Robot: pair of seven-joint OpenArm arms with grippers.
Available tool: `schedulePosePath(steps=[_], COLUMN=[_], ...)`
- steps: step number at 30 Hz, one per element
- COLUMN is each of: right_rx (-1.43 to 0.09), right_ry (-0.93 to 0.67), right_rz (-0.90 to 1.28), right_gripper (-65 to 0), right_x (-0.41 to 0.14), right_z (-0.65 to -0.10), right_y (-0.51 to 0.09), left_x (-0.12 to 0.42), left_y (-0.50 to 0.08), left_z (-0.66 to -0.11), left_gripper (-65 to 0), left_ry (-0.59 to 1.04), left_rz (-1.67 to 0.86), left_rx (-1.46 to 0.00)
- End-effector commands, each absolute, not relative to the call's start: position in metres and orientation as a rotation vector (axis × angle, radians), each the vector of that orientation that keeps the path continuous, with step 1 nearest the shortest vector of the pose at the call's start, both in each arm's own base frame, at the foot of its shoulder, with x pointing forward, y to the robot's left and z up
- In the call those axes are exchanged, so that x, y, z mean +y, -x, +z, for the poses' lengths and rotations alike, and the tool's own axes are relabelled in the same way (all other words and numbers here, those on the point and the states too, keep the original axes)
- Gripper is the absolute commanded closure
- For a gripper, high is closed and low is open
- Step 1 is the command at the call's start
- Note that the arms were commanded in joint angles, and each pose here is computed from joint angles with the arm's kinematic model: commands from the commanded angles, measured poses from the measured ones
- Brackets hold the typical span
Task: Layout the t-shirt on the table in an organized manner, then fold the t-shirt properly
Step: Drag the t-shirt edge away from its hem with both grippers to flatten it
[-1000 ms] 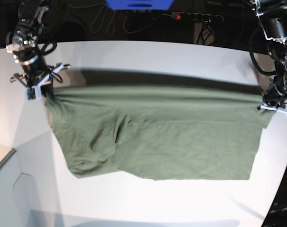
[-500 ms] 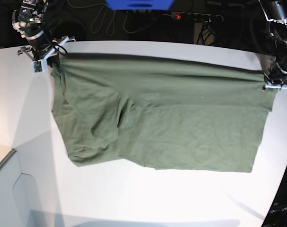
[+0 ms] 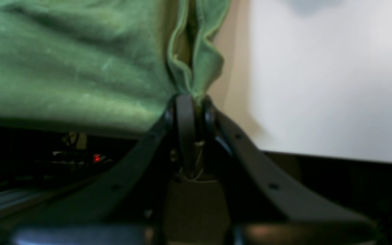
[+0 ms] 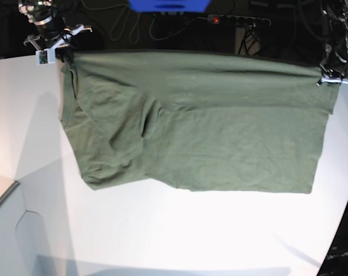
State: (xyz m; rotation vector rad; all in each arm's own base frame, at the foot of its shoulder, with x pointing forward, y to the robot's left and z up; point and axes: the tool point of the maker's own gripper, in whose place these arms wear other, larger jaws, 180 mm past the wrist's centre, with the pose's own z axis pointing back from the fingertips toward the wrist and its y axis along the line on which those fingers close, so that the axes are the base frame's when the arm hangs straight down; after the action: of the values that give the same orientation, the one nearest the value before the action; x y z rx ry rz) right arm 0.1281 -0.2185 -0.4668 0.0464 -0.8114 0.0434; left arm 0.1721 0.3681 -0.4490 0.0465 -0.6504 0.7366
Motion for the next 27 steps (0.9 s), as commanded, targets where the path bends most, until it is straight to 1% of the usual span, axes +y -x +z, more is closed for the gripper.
schedulePosePath(steps=[1, 7, 8, 10, 13, 15, 17, 20, 23, 25, 27], right_rx=[-0.839, -0.832, -0.833, -0.834, -0.834, -0.842, -0.862, -0.929, -0.971, -0.992, -1.017], right_ry=[-0.038, -0.042, -0.041, -0.040, -0.039, -0.004, 0.034, 0.085, 0.114, 0.120, 0.116], right_rz=[0.037, 0.032, 0.033, 0.035, 0.034, 0.018, -0.016, -0.090, -0.121, -0.125, -0.123], right_gripper=[0.0, 0.0, -1.1, -7.6, -19.6, -27.3, -32.3, -36.1, -36.3, -36.3, -36.3], right_x=[-0.223, -0.223, -0.223, -0.223, -0.224, -0.237, -0.249, -0.268, -0.281, -0.284, -0.283], right_z=[-0.461, -0.464, -0.463, -0.462, -0.462, -0.457, -0.450, -0.430, -0.418, -0.414, -0.410], right_y=[-0.129, -0.129, -0.129, -0.128, -0.128, -0.126, -0.126, -0.130, -0.137, -0.145, -0.156], left_x=[0.380, 0.378, 0.377, 0.372, 0.362, 0.356, 0.356, 0.376, 0.393, 0.401, 0.405], left_y=[-0.175, -0.170, -0.171, -0.175, -0.175, -0.176, -0.177, -0.172, -0.169, -0.170, -0.185], left_z=[-0.437, -0.442, -0.442, -0.439, -0.439, -0.438, -0.435, -0.425, -0.413, -0.408, -0.398], left_gripper=[-0.1, -0.7, -1.7, -7.8, -20.2, -27.8, -33.0, -40.6, -45.8, -48.1, -49.3], left_ry=[-0.074, -0.074, -0.068, -0.039, 0.001, 0.028, 0.038, 0.008, -0.024, -0.039, -0.038], left_rz=[0.726, 0.721, 0.706, 0.651, 0.576, 0.530, 0.510, 0.550, 0.589, 0.601, 0.607], left_rx=[-0.688, -0.668, -0.671, -0.687, -0.692, -0.697, -0.710, -0.747, -0.784, -0.800, -0.843])
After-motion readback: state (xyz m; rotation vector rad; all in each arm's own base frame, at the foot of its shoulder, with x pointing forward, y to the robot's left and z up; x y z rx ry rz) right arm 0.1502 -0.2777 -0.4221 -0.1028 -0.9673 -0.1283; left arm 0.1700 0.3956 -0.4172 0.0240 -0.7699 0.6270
